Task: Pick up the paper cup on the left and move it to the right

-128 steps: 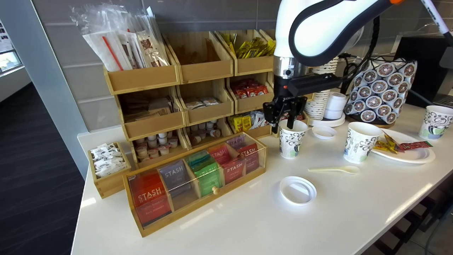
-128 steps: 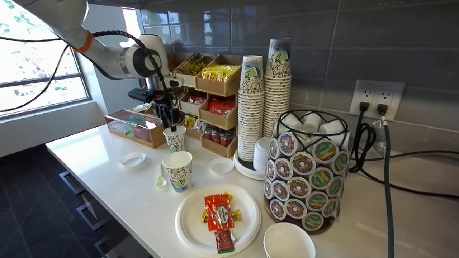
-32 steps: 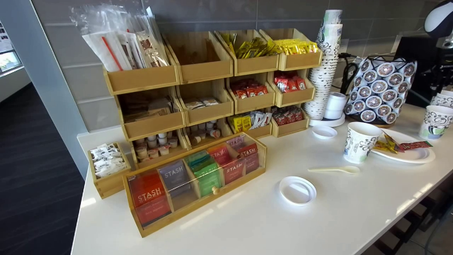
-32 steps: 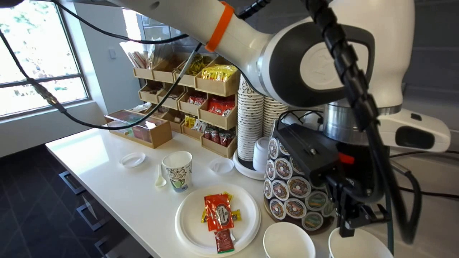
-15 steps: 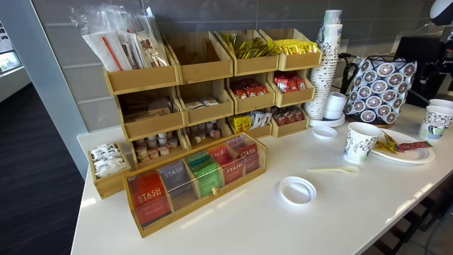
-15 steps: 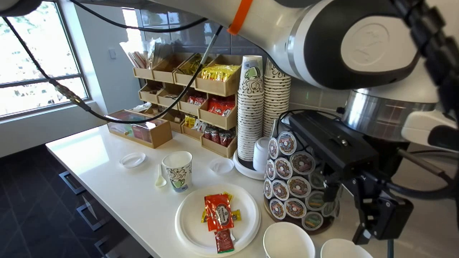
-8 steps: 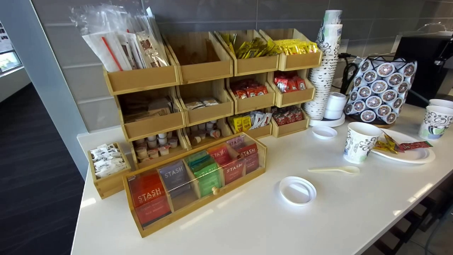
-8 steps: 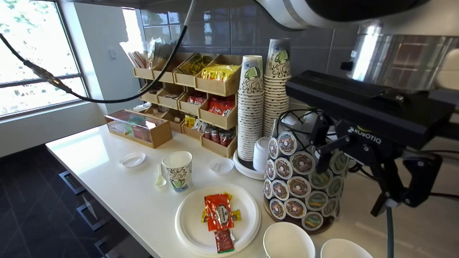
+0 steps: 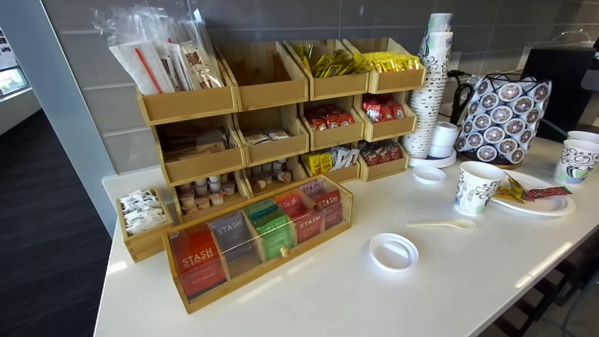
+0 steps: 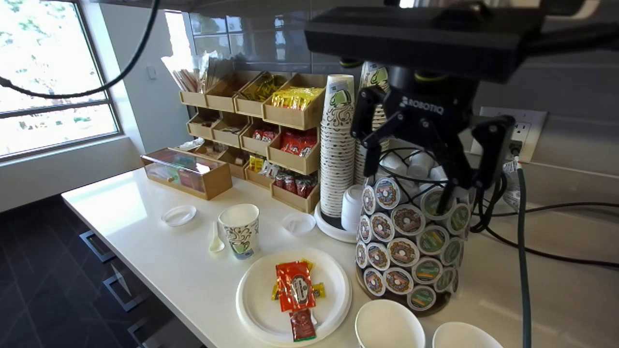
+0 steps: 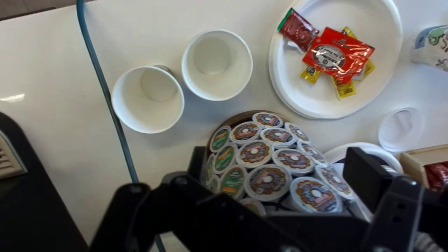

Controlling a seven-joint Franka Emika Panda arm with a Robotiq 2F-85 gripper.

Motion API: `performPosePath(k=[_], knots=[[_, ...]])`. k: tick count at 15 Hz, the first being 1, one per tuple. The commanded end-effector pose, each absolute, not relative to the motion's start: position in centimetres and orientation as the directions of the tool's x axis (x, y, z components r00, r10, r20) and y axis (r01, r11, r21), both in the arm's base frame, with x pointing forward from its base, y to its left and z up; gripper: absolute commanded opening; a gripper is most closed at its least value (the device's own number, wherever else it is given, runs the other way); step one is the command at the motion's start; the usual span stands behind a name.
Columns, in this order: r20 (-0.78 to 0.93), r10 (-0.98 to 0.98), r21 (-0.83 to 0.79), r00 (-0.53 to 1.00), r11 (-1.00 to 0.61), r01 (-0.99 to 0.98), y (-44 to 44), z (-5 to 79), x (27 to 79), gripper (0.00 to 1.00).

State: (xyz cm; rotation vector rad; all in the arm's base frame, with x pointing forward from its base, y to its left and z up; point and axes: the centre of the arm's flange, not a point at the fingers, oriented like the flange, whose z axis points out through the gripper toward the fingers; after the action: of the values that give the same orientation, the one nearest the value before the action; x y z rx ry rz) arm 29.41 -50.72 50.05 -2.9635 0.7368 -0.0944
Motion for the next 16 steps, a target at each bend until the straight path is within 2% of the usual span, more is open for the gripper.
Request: performPosePath(k=[1, 4, 7, 10, 11, 16], knots=[[0.074, -0.446, -0.058, 0.892, -0.895, -0.443, -43.7, 51.7, 29.4, 1.00], [0.077, -0.498, -0.004, 0.864, -0.866, -0.499, -39.9, 53.4, 30.5, 1.00], [0.162, -0.599, 0.011, 0.784, -0.794, -0.608, -36.9, 54.5, 31.7, 1.00], [0.142, -0.608, 0.076, 0.782, -0.781, -0.621, -34.5, 54.4, 32.4, 1.00], [0.148, -0.596, 0.038, 0.790, -0.794, -0.606, -36.9, 55.4, 33.2, 1.00], [0.152, -0.597, 0.039, 0.787, -0.793, -0.609, -36.8, 55.5, 33.2, 1.00]])
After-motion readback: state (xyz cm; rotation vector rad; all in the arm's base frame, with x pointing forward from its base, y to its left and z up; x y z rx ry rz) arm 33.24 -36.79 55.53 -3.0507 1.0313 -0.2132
